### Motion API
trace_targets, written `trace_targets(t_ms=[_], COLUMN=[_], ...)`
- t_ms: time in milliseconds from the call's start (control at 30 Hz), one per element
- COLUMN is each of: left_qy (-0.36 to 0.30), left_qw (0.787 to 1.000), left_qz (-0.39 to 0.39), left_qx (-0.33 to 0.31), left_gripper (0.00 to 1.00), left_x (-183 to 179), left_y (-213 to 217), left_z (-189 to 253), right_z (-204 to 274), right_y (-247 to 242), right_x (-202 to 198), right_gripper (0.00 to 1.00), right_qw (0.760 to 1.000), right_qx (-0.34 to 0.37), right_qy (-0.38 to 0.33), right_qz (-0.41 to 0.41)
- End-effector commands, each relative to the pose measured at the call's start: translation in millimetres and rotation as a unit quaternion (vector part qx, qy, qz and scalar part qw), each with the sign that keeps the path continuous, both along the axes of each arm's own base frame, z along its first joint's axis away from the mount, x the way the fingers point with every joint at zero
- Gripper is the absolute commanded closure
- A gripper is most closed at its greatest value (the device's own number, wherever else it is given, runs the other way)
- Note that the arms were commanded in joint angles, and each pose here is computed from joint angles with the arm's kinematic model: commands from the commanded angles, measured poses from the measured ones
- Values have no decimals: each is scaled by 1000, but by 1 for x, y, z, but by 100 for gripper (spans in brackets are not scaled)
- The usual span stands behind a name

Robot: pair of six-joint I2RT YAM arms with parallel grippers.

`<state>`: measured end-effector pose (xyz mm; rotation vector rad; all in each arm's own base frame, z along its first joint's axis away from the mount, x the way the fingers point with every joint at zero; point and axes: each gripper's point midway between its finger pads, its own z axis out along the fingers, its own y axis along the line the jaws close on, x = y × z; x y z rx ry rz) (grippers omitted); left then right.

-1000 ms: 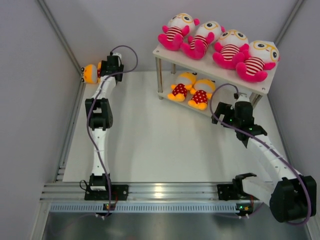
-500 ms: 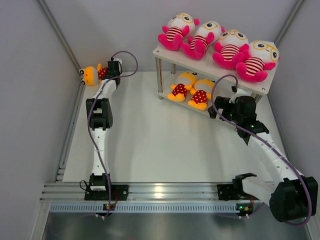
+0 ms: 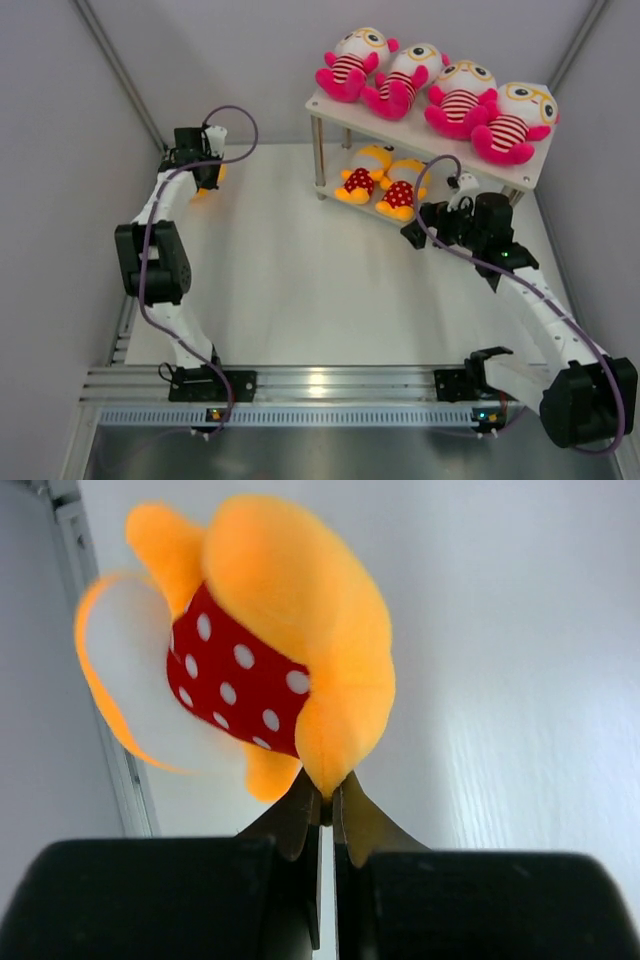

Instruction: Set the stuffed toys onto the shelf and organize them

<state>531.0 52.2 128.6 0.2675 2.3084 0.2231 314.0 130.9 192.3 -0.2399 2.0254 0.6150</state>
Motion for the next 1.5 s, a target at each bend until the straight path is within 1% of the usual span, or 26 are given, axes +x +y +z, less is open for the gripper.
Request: trace_targets(t_ms=[0, 33, 100, 133, 167, 200, 233, 267, 300, 400, 500, 533, 600, 633, 700, 767, 900, 1000, 1133, 1167, 1200, 1300, 1333, 1367, 1433, 1467], left_qy=[57, 48, 64, 111, 96, 98, 118, 121, 136, 187, 231, 229, 237, 231, 238, 236, 239, 244, 242, 242, 242, 237, 234, 227, 219, 213], left_qw=[987, 984, 969, 958, 948, 935, 925, 905, 890, 855, 832, 829, 819, 814, 805, 798, 786, 780, 781, 781, 781, 785, 786, 790, 793, 794], left_qz=[-146, -171, -235, -261, -301, -339, -359, -404, -431, -476, -497, -503, -511, -518, -527, -536, -551, -558, -559, -559, -560, -558, -558, -555, -555, -555], left_qx=[-30, -31, -31, -39, -40, -27, -35, -48, -51, -86, -87, -88, -107, -121, -133, -143, -143, -144, -139, -139, -136, -129, -129, -127, -125, -124], left_gripper=[100, 100, 100, 100, 100, 100, 100, 100, 100, 100, 100, 100, 100, 100, 100, 100, 100, 100, 100, 100, 100, 100, 100, 100, 100, 100], left_x=[-71, -89, -122, -157, -177, -193, -228, -247, -266, -319, -357, -363, -375, -379, -389, -396, -406, -414, -416, -415, -414, -408, -406, -402, -398, -396], left_y=[-45, -51, -67, -73, -89, -93, -98, -121, -126, -142, -145, -148, -155, -161, -163, -165, -164, -163, -161, -161, -161, -160, -161, -161, -162, -163], left_z=[13, 30, 26, 5, 19, 18, 16, 16, 12, 7, -17, -18, -21, -18, -16, -11, -4, -1, 1, 2, 2, 7, 9, 14, 19, 22], right_z=[42, 46, 52, 58, 60, 61, 62, 62, 55, 54, 35, 18, 21, 9, 21, 16, 10, -9, -8, -4, -9, -21, -24, -28, -34, -33], right_y=[27, 32, 44, 59, 69, 78, 101, 113, 134, 168, 206, 223, 242, 253, 263, 273, 301, 319, 330, 332, 334, 336, 336, 334, 329, 328], right_x=[-16, -21, -31, -41, -48, -54, -70, -78, -93, -115, -131, -143, -147, -153, -147, -141, -144, -143, -143, -148, -152, -162, -165, -168, -173, -176], right_gripper=[1, 1, 1, 1, 0, 1, 1, 1, 1, 1, 1, 1, 1, 1, 1, 1, 1, 0, 1, 1, 1, 18, 36, 43, 50, 48], right_qw=[993, 990, 983, 976, 970, 963, 951, 939, 925, 894, 872, 863, 857, 852, 847, 845, 822, 815, 806, 795, 793, 785, 784, 785, 784, 783], right_qx=[7, 8, 5, 7, 7, 4, 15, 11, 18, 46, 55, 55, 79, 83, 113, 130, 141, 139, 162, 172, 175, 173, 173, 176, 176, 177], right_qy=[-75, -85, -110, -128, -138, -149, -152, -167, -160, -176, -175, -157, -175, -167, -209, -219, -236, -234, -229, -229, -214, -190, -182, -172, -164, -164], right_qz=[92, 108, 148, 179, 201, 223, 269, 302, 343, 409, 454, 477, 479, 489, 475, 470, 499, 512, 522, 535, 543, 564, 567, 569, 572, 574])
